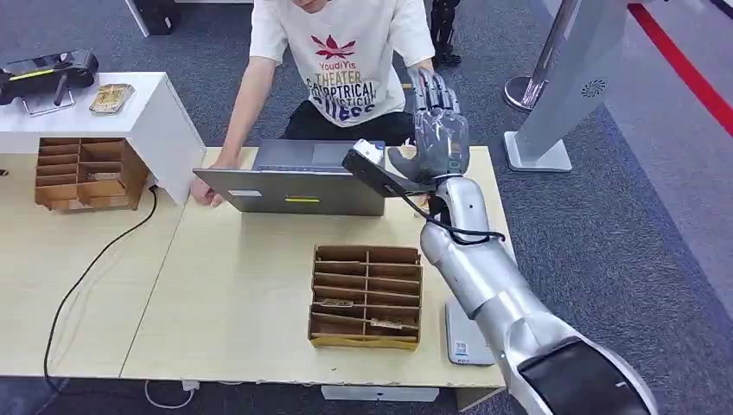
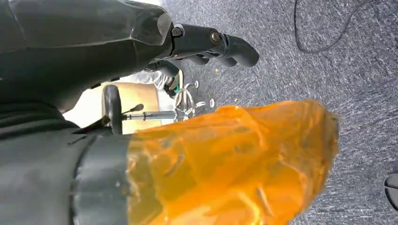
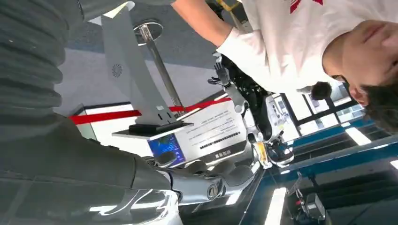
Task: Pass the card to the sensor for recognition and then transmit it.
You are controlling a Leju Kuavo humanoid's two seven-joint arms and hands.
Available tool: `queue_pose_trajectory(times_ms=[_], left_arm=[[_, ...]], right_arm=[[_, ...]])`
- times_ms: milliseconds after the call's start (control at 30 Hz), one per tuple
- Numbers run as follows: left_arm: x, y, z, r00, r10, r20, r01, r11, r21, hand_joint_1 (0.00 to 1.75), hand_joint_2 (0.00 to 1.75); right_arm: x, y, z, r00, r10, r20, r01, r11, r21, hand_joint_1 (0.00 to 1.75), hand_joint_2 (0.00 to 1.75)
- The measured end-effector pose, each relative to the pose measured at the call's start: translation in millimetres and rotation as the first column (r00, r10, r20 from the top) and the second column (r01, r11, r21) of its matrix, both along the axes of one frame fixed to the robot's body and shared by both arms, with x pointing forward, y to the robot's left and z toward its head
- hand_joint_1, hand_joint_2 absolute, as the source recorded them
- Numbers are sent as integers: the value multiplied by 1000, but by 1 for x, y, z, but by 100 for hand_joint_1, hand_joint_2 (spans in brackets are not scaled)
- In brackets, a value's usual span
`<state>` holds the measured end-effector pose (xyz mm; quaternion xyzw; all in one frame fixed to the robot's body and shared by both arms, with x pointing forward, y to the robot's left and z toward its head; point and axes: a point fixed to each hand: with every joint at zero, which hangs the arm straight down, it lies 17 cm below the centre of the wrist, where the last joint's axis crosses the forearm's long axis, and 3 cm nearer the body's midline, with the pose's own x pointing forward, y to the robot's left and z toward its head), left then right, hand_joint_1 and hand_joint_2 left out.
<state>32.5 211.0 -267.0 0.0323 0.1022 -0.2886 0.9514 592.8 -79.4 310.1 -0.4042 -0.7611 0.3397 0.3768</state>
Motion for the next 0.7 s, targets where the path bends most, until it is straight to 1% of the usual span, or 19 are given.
queue_pose_trajectory(times_ms=[33,67,100,167,233,267,367,433,467,500,533,567,600,633,700], left_arm=[[0,0,0,1000,0,0,0,1000,0,0,0],[0,0,0,1000,0,0,0,1000,-1,0,0],[0,0,0,1000,3,0,-3,1000,-1,0,0],[0,-1,0,1000,10,-1,-10,1000,-2,0,0],[-2,-2,0,1000,24,0,-24,1000,-6,0,0],[-3,-3,0,1000,31,-1,-31,999,-7,0,0],[-3,-3,0,999,32,-2,-32,999,-7,0,0],[-3,-3,0,999,34,-2,-34,999,-7,0,0],[-4,-3,-1,999,37,-2,-37,999,-7,0,0],[-5,-3,-1,999,43,-2,-43,999,-8,0,0],[-10,-4,-2,998,64,-2,-64,998,-7,0,0],[-14,-5,-2,996,87,-4,-87,996,-9,0,0],[-16,-5,-2,995,98,-6,-98,995,-10,0,0],[-17,-6,-2,994,105,-7,-105,994,-11,0,0],[-17,-7,-2,993,120,-8,-120,993,-13,0,0]], right_arm=[[0,-1,1,1000,-1,1,1,1000,6,0,175],[0,-1,2,1000,-1,2,1,1000,10,0,0],[-1,0,3,1000,7,4,-7,1000,22,0,0],[-7,2,7,999,49,16,-51,994,100,0,0],[-18,4,13,994,103,24,-106,969,223,0,0],[-25,5,16,990,141,27,-142,942,305,0,0],[-26,5,14,990,141,24,-142,941,307,0,0],[-27,5,17,988,151,29,-152,931,331,0,0],[-30,4,18,986,161,32,-162,920,357,0,0],[-36,4,17,982,183,34,-181,893,411,0,0],[-62,-3,29,954,286,86,-272,714,645,0,0],[-92,-14,37,909,386,156,-341,477,810,0,0],[-103,-15,41,885,426,185,-367,395,842,0,0],[-111,-15,43,866,456,204,-383,342,858,0,0],[-129,-16,40,828,508,239,-410,256,875,0,0]])
